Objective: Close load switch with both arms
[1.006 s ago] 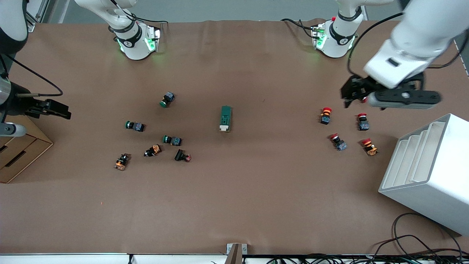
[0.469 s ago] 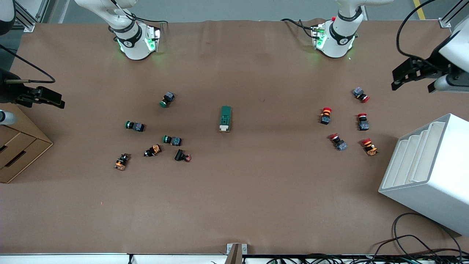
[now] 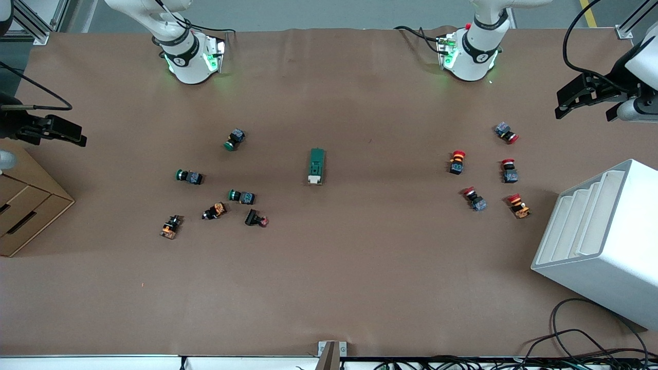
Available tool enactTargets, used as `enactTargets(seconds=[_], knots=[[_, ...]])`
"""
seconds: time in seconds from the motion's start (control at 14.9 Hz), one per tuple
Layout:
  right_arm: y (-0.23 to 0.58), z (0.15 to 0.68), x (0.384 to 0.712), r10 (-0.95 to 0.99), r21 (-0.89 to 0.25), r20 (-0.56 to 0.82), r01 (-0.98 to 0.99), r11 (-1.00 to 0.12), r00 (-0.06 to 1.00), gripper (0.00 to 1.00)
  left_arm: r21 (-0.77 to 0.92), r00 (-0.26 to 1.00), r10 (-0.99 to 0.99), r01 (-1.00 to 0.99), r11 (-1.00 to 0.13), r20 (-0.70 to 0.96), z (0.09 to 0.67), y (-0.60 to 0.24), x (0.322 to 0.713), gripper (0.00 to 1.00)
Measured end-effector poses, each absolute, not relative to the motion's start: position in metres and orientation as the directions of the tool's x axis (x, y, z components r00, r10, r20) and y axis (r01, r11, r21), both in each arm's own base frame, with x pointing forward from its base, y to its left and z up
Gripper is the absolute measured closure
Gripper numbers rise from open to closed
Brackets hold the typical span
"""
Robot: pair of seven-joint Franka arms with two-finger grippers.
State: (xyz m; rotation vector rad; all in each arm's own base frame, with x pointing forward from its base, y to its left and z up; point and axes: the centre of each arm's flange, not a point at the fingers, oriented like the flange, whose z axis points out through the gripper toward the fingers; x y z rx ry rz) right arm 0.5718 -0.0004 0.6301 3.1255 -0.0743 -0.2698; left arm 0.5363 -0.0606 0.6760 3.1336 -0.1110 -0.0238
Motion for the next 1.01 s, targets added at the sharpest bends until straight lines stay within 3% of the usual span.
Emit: enactTargets(seconds=[1.01], knots=[[0.001, 0.666, 0.515, -0.046, 0.007, -0.141, -0.045, -0.999, 0.989, 0.00, 0.007, 0.998, -0.061, -0.060, -0.998, -0.031, 0.673, -0.037, 0.535, 0.00]])
